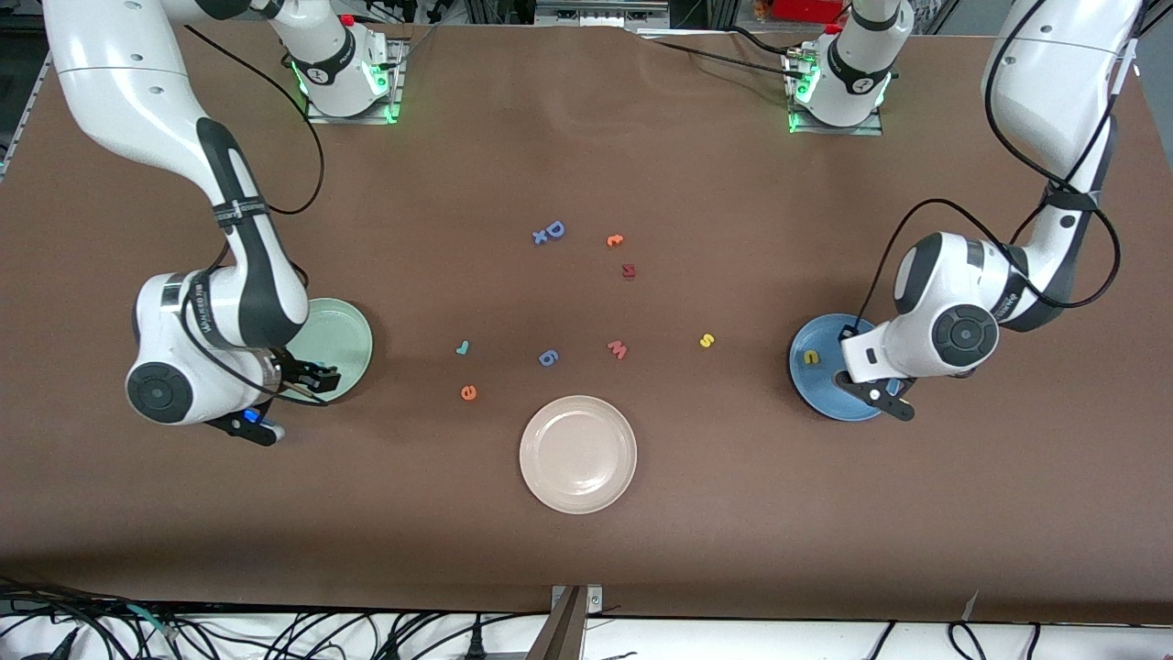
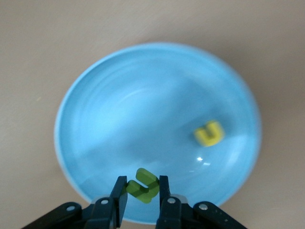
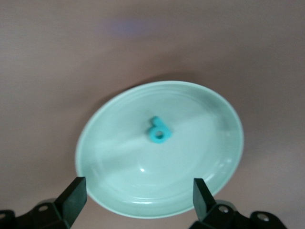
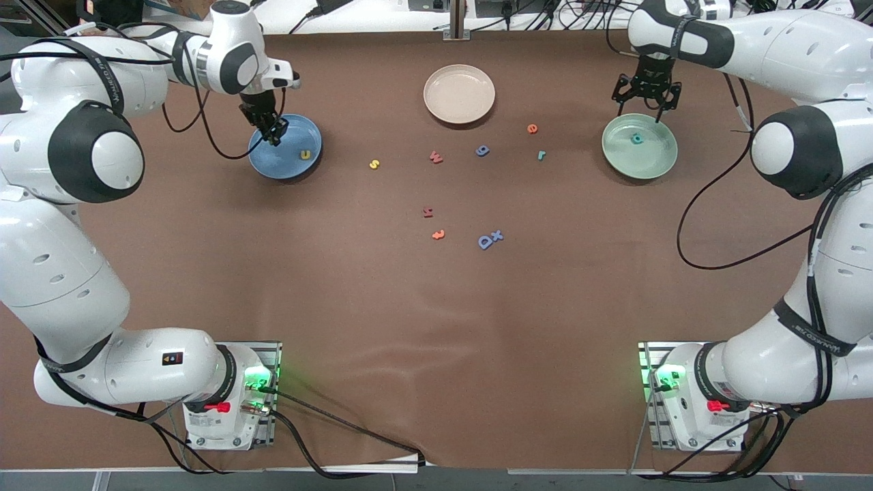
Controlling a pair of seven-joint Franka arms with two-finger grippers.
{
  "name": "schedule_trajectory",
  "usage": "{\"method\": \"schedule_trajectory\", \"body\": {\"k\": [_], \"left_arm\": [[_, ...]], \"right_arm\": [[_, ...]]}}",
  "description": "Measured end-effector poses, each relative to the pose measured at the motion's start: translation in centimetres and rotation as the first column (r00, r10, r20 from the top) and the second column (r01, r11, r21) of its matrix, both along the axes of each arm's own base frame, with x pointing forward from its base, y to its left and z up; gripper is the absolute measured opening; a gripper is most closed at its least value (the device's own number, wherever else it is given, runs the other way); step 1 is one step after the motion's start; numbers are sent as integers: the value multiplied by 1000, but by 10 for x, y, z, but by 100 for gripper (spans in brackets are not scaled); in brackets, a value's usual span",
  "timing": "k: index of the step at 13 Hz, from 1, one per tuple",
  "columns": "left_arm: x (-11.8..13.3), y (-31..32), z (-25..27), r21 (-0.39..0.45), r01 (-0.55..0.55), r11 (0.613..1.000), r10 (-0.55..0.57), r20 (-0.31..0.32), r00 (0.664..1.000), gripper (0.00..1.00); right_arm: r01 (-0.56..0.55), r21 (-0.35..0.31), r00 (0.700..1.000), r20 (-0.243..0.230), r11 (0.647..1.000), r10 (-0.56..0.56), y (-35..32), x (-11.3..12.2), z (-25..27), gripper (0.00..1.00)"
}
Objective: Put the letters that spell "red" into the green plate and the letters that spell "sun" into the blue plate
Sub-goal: 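Lower the green u onto the blue plate while the right gripper reaches the e, then grasp the yellow s with the left gripper while the right gripper grasps the e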
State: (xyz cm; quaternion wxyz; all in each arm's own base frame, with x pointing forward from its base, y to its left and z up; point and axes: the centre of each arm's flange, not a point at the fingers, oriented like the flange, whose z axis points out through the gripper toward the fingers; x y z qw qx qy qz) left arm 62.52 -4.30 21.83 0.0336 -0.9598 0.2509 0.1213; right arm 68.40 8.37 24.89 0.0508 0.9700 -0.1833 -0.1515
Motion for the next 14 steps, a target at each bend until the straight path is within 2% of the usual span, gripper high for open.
{"method": "schedule_trajectory", "body": {"k": [2,3,8,9,11,14], "left_arm": [[1,21,-17,0,-10,1000,10,-3,1000,31],[0,24,-22,-3,-10,1000,10,-6,1000,37],[3,4,-13,-22,17,1000,-17,12,1000,91],[4,-11,-4,-32,38,999,-37,17,999,99],[0,-52,18,-54,74,996,-72,32,997,100],[-10,-110,37,-64,11,998,-8,54,999,100]], "right_arm": [[8,-6,999,49,1000,-7,35,1,3,99],[10,-8,997,75,1000,-9,54,1,5,99],[37,57,976,210,998,-48,133,-1,15,99],[38,67,969,241,997,-53,146,-1,17,99],[38,82,958,281,996,-60,165,-2,15,99],[52,108,938,335,993,-86,190,-6,-5,99]]}}
